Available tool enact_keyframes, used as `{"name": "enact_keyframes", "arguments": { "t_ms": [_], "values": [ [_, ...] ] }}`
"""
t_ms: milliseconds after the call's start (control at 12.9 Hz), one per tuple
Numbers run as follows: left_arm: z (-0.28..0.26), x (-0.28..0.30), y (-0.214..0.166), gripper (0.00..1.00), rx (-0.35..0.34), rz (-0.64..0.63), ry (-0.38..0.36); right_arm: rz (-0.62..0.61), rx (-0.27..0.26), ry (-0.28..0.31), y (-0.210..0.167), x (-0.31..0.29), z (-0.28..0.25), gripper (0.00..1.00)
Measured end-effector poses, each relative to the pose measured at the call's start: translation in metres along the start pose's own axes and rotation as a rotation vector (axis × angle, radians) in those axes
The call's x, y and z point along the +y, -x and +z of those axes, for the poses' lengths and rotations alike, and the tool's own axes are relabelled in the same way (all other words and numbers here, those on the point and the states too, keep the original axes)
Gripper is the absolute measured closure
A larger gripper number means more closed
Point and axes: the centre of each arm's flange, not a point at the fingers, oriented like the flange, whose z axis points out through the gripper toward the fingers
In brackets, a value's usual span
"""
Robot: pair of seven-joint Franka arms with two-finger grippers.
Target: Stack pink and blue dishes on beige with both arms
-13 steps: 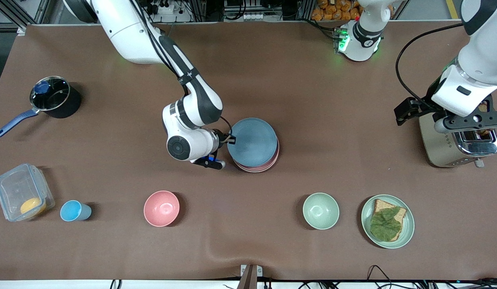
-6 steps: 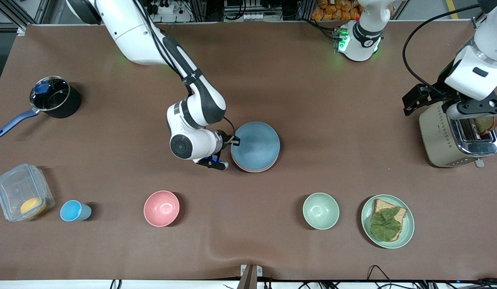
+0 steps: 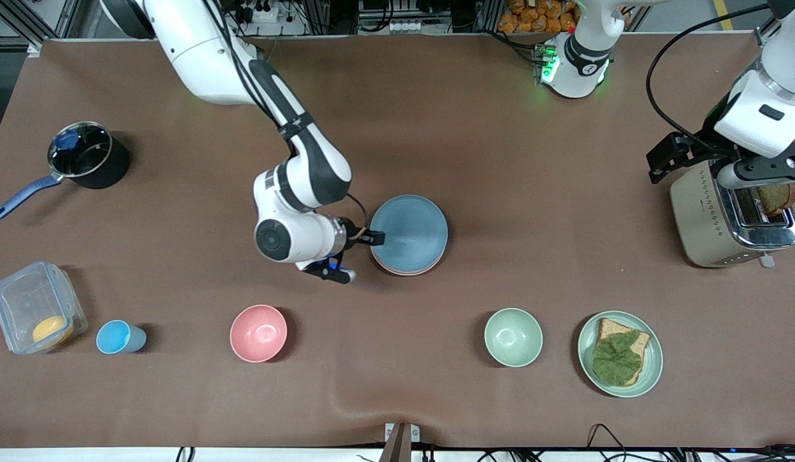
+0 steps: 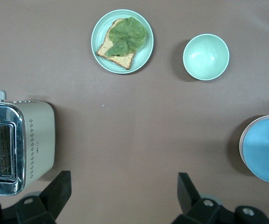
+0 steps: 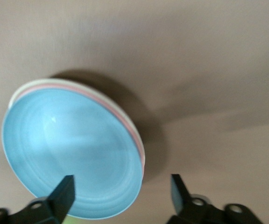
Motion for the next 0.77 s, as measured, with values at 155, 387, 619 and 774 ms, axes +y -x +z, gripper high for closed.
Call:
{"name": "enact_keyframes", "arguments": {
  "t_ms": [155,387,619,774],
  "values": [
    [0.001,-0.004,-0.001,0.00,-0.002,-0.006,-0.002,0.034,0.004,-0.010,-0.024,0.026,-0.033,0.00],
    [0.003,-0.007,-0.001,0.00,-0.005,-0.012,-0.005,0.016,0.028,0.069,-0.048,0.081,-0.098,0.00],
    [0.004,-0.008,-0.001,0.00,-0.009,-0.014,-0.007,-0.043,0.002,0.090,-0.058,0.136,-0.157,0.00],
    [0.005,-0.009,0.000,0.00,-0.022,-0.015,-0.010,-0.057,0.012,0.127,-0.063,0.173,-0.189,0.00]
  ]
}}
